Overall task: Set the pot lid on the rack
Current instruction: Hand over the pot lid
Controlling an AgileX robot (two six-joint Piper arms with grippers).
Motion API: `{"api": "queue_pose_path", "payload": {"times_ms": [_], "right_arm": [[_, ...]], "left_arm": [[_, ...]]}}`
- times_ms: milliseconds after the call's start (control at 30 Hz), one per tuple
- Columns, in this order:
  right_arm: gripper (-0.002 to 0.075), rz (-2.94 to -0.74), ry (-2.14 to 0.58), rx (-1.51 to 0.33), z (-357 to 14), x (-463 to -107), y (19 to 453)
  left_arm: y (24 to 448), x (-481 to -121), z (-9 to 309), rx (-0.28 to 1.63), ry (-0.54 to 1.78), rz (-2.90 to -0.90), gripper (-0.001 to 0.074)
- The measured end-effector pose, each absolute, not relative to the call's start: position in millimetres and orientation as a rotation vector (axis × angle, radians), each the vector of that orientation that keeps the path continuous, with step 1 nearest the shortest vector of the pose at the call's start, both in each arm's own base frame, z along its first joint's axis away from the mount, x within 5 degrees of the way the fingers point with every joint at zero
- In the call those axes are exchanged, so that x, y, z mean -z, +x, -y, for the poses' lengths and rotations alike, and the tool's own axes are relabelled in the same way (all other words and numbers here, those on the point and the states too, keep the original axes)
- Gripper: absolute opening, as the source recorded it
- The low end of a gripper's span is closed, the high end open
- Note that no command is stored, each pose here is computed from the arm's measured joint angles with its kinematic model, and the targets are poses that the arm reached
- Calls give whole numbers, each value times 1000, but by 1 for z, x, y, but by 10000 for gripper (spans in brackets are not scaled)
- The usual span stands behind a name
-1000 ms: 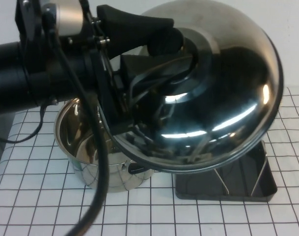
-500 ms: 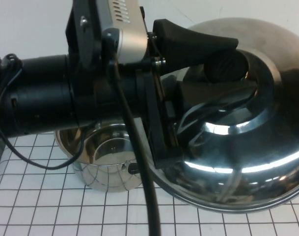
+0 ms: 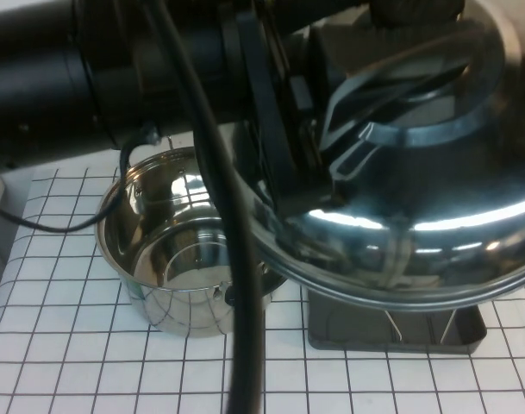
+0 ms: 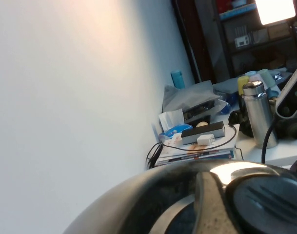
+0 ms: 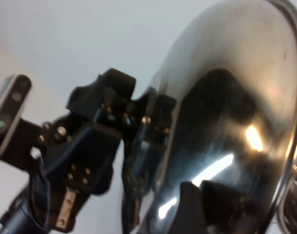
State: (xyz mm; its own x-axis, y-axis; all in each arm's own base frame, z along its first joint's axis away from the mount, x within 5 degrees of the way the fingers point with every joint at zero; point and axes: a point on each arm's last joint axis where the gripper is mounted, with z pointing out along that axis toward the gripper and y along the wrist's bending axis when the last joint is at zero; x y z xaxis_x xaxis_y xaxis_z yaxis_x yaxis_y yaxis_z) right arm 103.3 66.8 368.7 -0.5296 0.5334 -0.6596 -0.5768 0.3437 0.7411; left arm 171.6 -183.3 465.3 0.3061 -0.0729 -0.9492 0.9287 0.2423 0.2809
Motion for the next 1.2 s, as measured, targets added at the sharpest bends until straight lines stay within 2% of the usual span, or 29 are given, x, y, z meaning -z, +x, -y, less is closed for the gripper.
{"api": "queue_pose_path", "payload": {"times_ms": [167,467,633,800,1200], "right_arm": [[513,-1589,23,-1426,-65,-380,104],[513,-1596,46,-1453,-65,-380,104],[513,-1619,128,-1548,-66,-380,103],[513,-1628,149,-1570,-66,-381,105],[512,-1549,15,-1551,-68,-422,101]], "left_arm": [[171,-469,183,937,1048,-1056,333],[172,-469,183,991,1012,-1102,333],[172,-469,183,1008,1002,-1114,333],[172,-469,183,1013,999,-1118,333],[173,-468,184,1023,1002,-1123,333]]}}
